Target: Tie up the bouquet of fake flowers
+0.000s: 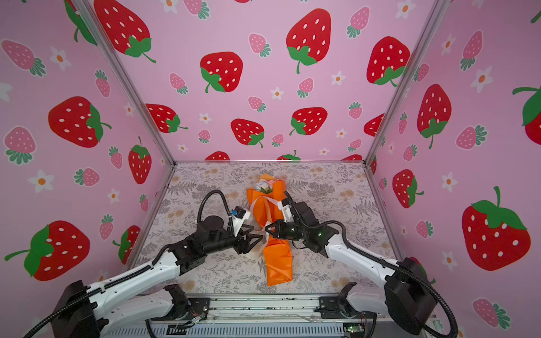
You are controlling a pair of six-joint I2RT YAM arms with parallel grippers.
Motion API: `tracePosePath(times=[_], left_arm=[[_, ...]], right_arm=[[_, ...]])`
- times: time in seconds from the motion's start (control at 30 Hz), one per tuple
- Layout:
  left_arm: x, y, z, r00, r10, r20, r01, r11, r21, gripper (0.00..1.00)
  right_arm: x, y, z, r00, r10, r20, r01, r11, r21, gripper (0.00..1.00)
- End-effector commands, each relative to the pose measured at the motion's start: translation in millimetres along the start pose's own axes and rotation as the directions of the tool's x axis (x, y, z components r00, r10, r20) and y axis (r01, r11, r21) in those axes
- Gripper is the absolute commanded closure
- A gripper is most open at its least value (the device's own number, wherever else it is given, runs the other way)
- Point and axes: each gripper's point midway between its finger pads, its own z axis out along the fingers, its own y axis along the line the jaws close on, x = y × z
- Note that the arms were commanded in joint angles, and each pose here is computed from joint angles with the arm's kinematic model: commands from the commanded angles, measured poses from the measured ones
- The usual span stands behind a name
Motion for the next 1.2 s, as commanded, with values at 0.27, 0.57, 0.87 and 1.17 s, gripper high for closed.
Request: tracePosePath(times=[0.27, 0.57, 0.87, 1.17], left_arm=[[29, 122, 29, 0.913, -0.388, -0.127, 0.32, 0.873, -0.369, 0.32], [27, 158, 64, 0.914, -0.341, -0.22, 0.216, 0.868, -0.447, 0.31], [-14, 149, 99, 0.935, -0.28, -0.216, 0.224, 0.942, -0.249, 0.32], [-17, 152, 110, 0.922, -0.303, -0.24, 0.271, 0.95, -0.155, 0.46]], right_arm=[[-5, 4, -1, 0.999, -0.023, 0.031, 0.023, 1.0, -0.011, 0.96], [-5, 1, 2, 0.999, -0.022, 0.026, 0.022, 1.0, -0.001, 0.96], [-6, -2, 4, 1.0, -0.017, 0.025, 0.017, 1.0, 0.012, 0.96], [-5, -6, 7, 1.0, -0.015, 0.017, 0.014, 1.0, 0.024, 0.95]])
